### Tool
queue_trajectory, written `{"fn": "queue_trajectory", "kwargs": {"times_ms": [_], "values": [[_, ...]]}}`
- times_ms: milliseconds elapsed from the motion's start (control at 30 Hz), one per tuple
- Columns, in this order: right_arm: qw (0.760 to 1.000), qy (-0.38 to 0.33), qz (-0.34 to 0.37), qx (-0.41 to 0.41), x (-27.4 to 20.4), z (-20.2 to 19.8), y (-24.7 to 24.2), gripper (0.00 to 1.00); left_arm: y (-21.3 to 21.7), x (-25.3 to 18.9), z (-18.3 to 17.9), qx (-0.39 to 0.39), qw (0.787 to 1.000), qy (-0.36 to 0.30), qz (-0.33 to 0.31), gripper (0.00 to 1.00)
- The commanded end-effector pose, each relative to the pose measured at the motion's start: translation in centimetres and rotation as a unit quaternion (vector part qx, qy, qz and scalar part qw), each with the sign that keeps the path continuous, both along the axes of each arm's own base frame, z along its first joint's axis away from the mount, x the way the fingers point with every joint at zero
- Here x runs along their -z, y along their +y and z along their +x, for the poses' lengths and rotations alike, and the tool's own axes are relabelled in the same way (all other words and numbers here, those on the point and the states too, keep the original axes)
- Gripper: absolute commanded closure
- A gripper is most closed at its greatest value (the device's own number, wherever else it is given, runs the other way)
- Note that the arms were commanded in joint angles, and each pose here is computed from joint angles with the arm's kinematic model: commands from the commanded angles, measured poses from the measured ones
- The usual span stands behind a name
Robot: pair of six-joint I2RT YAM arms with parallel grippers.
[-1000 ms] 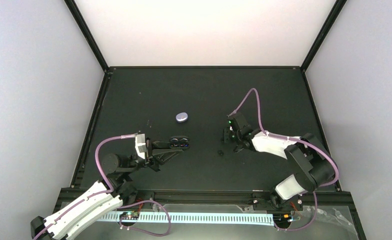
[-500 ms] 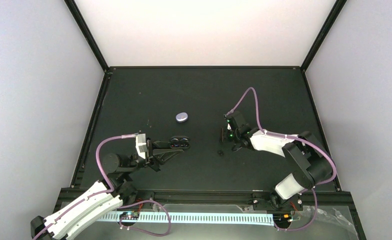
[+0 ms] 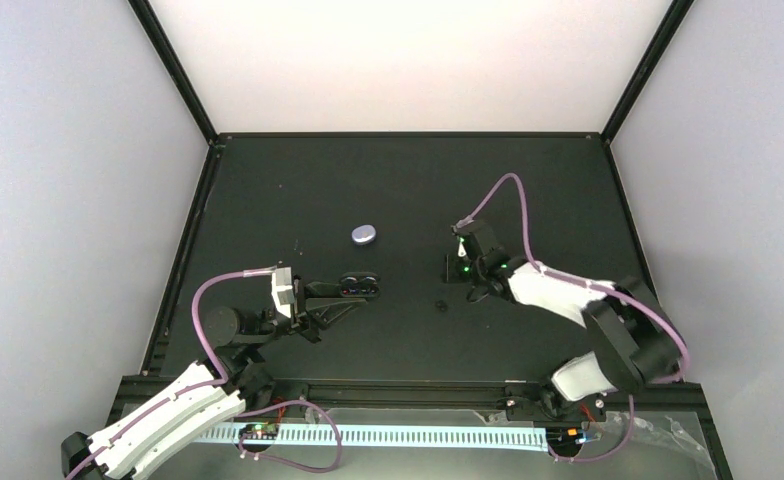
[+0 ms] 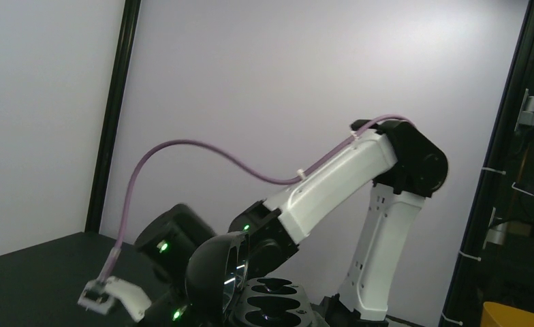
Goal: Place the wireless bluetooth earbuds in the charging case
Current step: Pick up the earbud from the center of the board.
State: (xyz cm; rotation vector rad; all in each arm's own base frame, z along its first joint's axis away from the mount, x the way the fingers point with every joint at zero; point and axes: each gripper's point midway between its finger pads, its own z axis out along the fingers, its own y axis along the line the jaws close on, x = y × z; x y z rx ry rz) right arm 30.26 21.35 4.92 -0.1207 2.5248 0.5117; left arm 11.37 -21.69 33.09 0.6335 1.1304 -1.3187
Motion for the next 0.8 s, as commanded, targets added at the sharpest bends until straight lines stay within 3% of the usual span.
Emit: {"fn": "queue_trajectory", "kwargs": {"times_ms": [0,167,333,500,767], "values": [[0.997,-0.066,0.044,-0.022,-6.7,-0.7,0.3,0.99,-0.1,-0.5,-0.4,0.006,1.0,-0.011,0.002,0.98],[0.971,-0.165,0.1,-0.14,-16.7,-5.0,1.3,0.99,-0.2,-0.8,-0.7,0.017,1.0,-0.016,0.002,0.98],[0.91,-0.251,0.138,-0.3,-26.2,-12.6,2.7,0.99,-0.5,-1.3,-1.5,0.04,0.999,-0.03,-0.003,0.98],[0.863,-0.28,0.098,-0.409,-29.8,-18.5,4.5,0.99,-0.7,-1.9,-2.3,0.063,0.997,-0.042,-0.011,0.98],[0.819,-0.306,0.096,-0.475,-34.0,-22.2,7.1,0.99,-1.0,-2.2,-3.2,0.099,0.994,-0.042,-0.01,0.98]]}}
